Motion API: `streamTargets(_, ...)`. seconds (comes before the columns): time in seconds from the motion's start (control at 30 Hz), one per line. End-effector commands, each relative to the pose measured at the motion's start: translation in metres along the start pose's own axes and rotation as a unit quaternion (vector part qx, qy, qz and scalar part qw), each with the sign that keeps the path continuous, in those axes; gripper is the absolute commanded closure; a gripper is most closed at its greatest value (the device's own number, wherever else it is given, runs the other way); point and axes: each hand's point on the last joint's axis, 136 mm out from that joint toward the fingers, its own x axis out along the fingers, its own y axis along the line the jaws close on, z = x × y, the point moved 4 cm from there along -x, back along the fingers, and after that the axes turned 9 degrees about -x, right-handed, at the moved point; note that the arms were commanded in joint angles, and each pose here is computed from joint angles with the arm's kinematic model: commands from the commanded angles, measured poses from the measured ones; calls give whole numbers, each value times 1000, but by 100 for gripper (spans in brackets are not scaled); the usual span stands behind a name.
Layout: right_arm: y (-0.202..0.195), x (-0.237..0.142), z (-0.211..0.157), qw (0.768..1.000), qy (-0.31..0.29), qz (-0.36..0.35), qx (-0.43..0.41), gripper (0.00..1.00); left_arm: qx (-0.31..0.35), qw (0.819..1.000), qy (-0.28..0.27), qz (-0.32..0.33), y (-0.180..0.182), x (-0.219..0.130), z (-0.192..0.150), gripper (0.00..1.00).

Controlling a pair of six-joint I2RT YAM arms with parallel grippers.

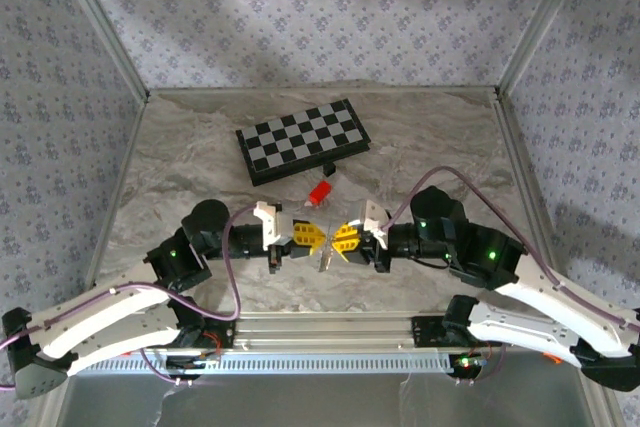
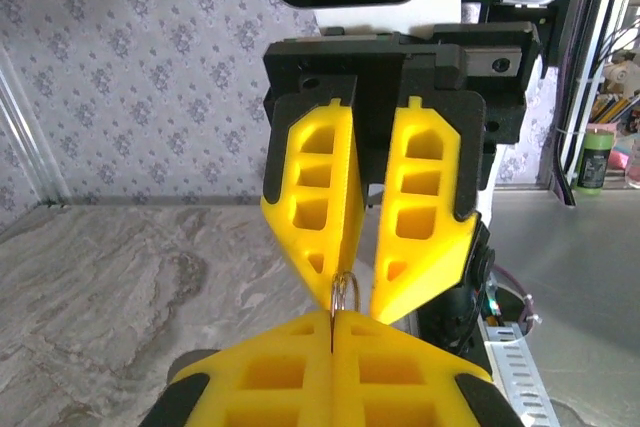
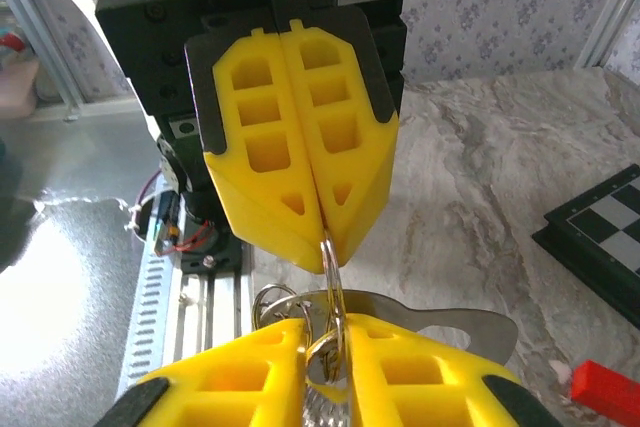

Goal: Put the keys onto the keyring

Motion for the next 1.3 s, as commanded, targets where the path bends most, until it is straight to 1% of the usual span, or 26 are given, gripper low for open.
streamTargets(0.0,3,-2,11,999,-38,10,5,75,14,999,-45,-17,-7,-5,17,100)
streamTargets(0.1,3,-4,13,999,-48,9,5,71,13,998,-52,-22,-8,-5,18,100)
streamTargets(0.27,2,-2,15,999,-53,8,5,72,13,998,-59,-36,-11,-4,20,100)
streamTargets(0.5,-1,0,13,999,-47,1,5,83,12,997,-62,-43,-13,-4,22,100)
streamTargets(0.67,-3,1,12,999,-44,-5,3,98,9,997,-60,-44,-13,-3,20,100)
streamTargets(0.73,-5,0,12,999,-41,-12,1,100,7,998,-52,-41,-12,-3,18,100)
streamTargets(0.8,-6,0,10,1000,-27,-16,1,100,7,999,-30,-32,-9,0,13,100)
streamTargets(0.83,-6,0,9,1000,-19,-16,2,100,6,1000,-12,-22,-5,1,9,99)
streamTargets(0.93,-6,1,4,1000,19,-16,-3,100,6,1000,29,7,2,2,-2,81)
streamTargets(0.97,-6,1,2,999,36,-16,-7,100,6,999,37,14,4,1,-4,78)
streamTargets(1.1,-3,7,-4,996,82,-2,-17,100,6,997,66,27,8,2,-13,78)
streamTargets(1.13,-2,9,-4,996,87,4,-17,100,7,997,70,29,9,3,-14,80)
streamTargets(1.2,1,11,-8,994,105,18,-16,100,7,997,72,31,11,5,-15,88)
streamTargets(1.27,3,12,-10,993,116,26,-16,100,8,997,70,31,12,6,-15,93)
